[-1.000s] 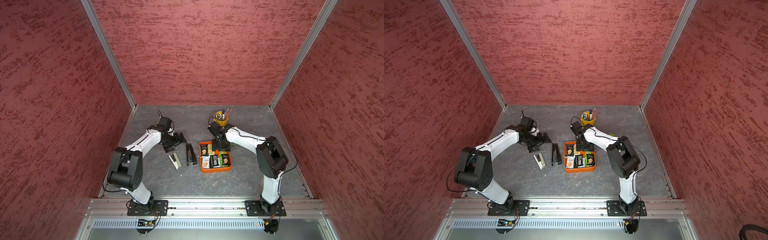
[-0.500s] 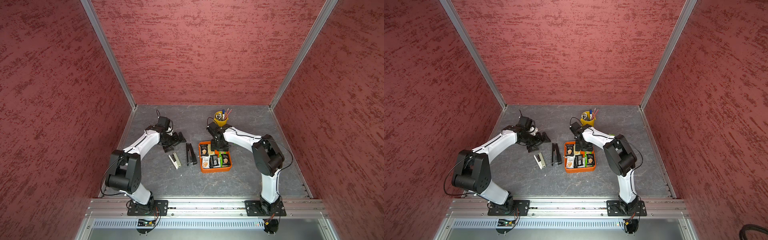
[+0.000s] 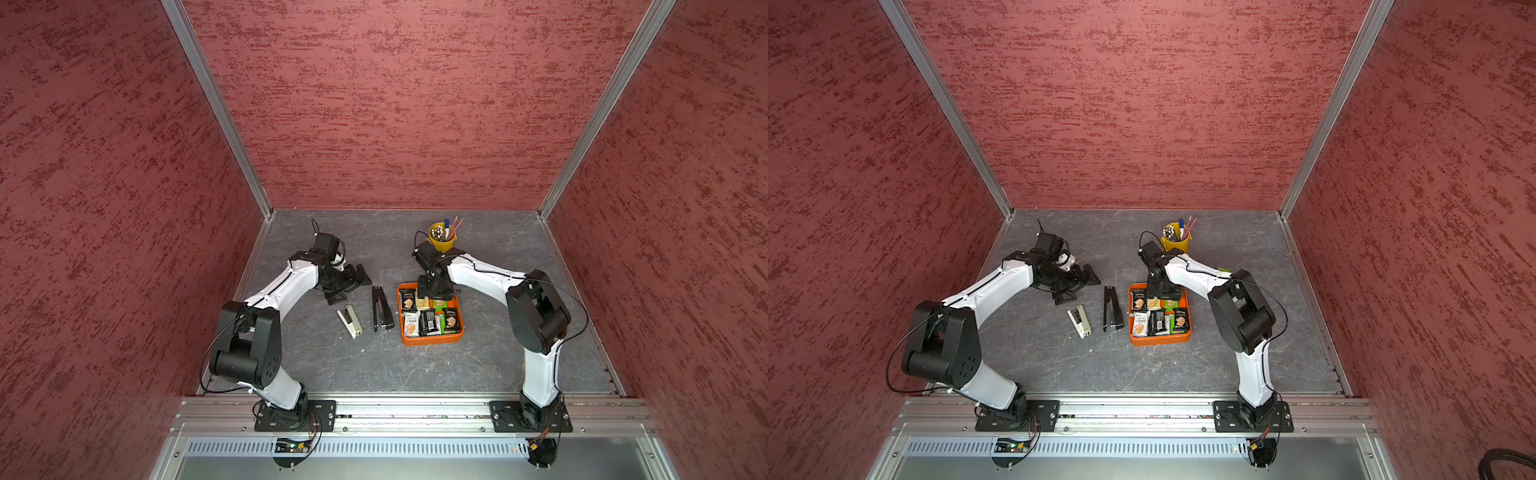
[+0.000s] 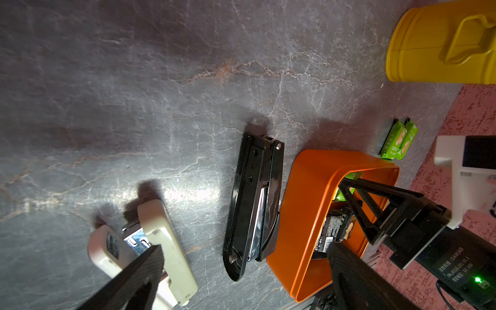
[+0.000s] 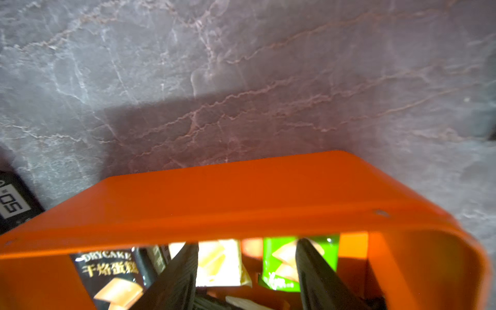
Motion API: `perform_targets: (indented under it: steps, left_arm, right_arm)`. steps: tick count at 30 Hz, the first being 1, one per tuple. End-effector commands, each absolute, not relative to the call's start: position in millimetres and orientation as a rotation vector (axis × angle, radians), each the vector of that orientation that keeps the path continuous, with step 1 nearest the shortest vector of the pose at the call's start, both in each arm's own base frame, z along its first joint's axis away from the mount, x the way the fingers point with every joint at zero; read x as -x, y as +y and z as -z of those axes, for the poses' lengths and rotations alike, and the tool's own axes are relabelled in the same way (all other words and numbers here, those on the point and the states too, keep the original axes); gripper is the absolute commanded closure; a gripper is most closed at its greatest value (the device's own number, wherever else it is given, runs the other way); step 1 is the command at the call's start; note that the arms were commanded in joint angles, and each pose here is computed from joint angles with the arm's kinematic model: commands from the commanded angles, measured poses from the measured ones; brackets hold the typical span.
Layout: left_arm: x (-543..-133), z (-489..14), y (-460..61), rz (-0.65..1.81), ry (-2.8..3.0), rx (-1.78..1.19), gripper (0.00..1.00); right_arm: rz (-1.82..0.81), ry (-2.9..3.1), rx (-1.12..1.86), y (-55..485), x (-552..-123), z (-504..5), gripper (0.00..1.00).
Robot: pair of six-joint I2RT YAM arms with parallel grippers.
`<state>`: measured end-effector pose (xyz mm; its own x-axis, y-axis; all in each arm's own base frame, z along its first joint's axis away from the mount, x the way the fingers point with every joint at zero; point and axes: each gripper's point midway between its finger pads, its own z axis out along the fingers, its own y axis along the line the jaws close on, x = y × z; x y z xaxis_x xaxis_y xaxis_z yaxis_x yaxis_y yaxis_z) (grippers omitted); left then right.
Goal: Take the cookies out of the storage box
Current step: Pick up the cookie from the storage box.
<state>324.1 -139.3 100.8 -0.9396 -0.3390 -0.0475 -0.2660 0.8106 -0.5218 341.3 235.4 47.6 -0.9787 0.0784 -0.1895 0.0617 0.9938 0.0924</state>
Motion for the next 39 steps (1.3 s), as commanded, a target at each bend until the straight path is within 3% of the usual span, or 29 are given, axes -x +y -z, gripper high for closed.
perform_targets:
  steps: [1,23,30,35,39]
  left_arm:
    - [-321.3,-105.0,-137.7,0.8,2.847,0.457,0.0]
    - [-324.9,-111.5,-135.5,0.772,2.85,0.449,0.0]
    - [-323.6,-112.8,-133.8,0.76,2.85,0.458,0.0]
    - [-322.8,-112.8,-133.4,0.759,2.85,0.467,0.01]
    - [-323.1,-112.9,-133.1,0.757,2.846,0.47,0.0]
  right_arm:
    - [-0.024,2.92,-0.132,217.8,-335.4,-59.8,0.38]
    - [0.093,2.986,-0.084,213.2,-335.5,-19.8,0.37]
    - [0.081,2.986,-0.07,215.6,-338.0,-14.8,0.45]
    - [0.088,2.99,-0.056,215.3,-338.8,-11.6,0.6]
    - [0.086,2.983,-0.047,214.8,-339.7,-15.1,0.64]
